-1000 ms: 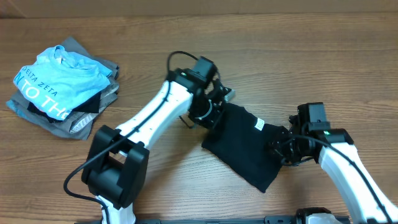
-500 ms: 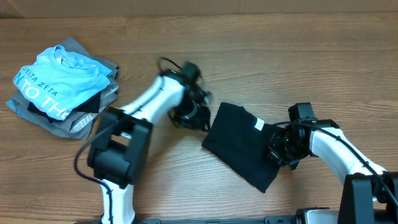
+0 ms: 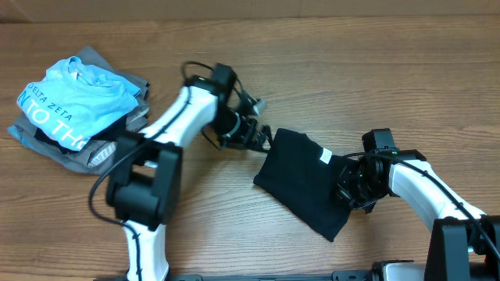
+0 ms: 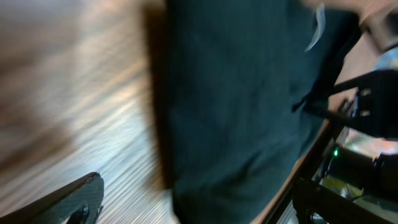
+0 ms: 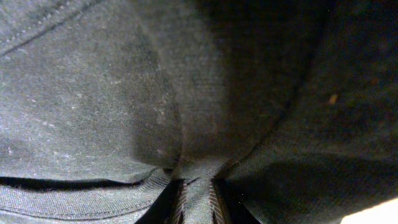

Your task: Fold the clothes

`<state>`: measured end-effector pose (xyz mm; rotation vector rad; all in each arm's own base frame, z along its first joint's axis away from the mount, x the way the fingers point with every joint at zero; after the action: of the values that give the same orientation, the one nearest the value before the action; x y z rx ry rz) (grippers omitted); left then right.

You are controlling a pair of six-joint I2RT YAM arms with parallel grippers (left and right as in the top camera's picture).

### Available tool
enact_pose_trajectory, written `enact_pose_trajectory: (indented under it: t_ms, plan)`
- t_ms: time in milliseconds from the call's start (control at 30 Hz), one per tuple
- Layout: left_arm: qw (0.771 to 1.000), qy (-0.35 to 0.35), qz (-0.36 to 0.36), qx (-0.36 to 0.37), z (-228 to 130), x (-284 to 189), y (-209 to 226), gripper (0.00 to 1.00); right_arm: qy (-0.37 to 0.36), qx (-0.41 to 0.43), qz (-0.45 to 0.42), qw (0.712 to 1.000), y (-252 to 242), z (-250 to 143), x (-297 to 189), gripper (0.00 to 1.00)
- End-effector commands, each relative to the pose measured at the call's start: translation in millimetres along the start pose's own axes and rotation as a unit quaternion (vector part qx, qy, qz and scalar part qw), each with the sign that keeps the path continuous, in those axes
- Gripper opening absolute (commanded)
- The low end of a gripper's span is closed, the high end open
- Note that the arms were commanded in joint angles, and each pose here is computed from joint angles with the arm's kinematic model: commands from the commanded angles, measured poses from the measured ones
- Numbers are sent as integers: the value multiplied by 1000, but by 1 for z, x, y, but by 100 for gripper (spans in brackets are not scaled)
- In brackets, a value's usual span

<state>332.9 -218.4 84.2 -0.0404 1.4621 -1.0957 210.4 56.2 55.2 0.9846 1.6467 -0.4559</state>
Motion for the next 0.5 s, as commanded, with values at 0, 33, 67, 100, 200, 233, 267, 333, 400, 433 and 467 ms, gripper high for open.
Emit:
enact_pose_trajectory:
  t_ms: [0, 33, 67, 100, 200, 233, 267, 333, 400, 433, 467]
  plan:
    - [996, 57, -43, -44, -17, 47, 2, 96, -15, -5, -3, 1000, 2, 4, -1, 17]
    - [995, 67, -45, -55, -20, 55, 3, 96, -15, -5, -3, 1000, 2, 4, -1, 17]
    - [993, 77, -53, -66, -22, 64, 2, 95, -15, -5, -3, 1000, 2, 4, -1, 17]
    - [992, 83, -60, -69, -24, 72, 2, 94, -15, -5, -3, 1000, 2, 4, -1, 17]
    - [989, 99, -86, -68, -28, 93, -4, 90, -15, -5, -3, 1000, 2, 4, -1, 17]
    - [988, 105, -88, -65, -30, 99, -7, 88, -15, -5, -3, 1000, 2, 4, -1, 17]
    - [988, 111, -89, -60, -31, 105, -10, 85, -15, -5, -3, 1000, 2, 4, -1, 17]
    - [988, 118, -90, -46, -31, 113, -18, 78, -15, -5, -3, 1000, 2, 4, -1, 17]
    - [988, 119, -90, -35, -30, 118, -24, 63, -15, -5, -4, 1000, 2, 4, -1, 17]
    - [988, 119, -89, -34, -29, 119, -25, 56, -14, -5, -4, 1000, 2, 4, -1, 17]
    - [988, 118, -89, -36, -29, 120, -26, 48, -14, -5, -5, 1000, 2, 4, -1, 17]
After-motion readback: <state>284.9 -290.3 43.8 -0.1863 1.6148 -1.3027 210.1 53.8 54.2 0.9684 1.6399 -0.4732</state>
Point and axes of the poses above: each gripper's point midway between its finger pads, its own x axis out along the fingers, its own y axis along the line the jaws close on, z = x × y, the point moved 5 cm from there along -x, back along the fingers, and after that the axes turned 15 degrees about x, right-handed, at the moved point
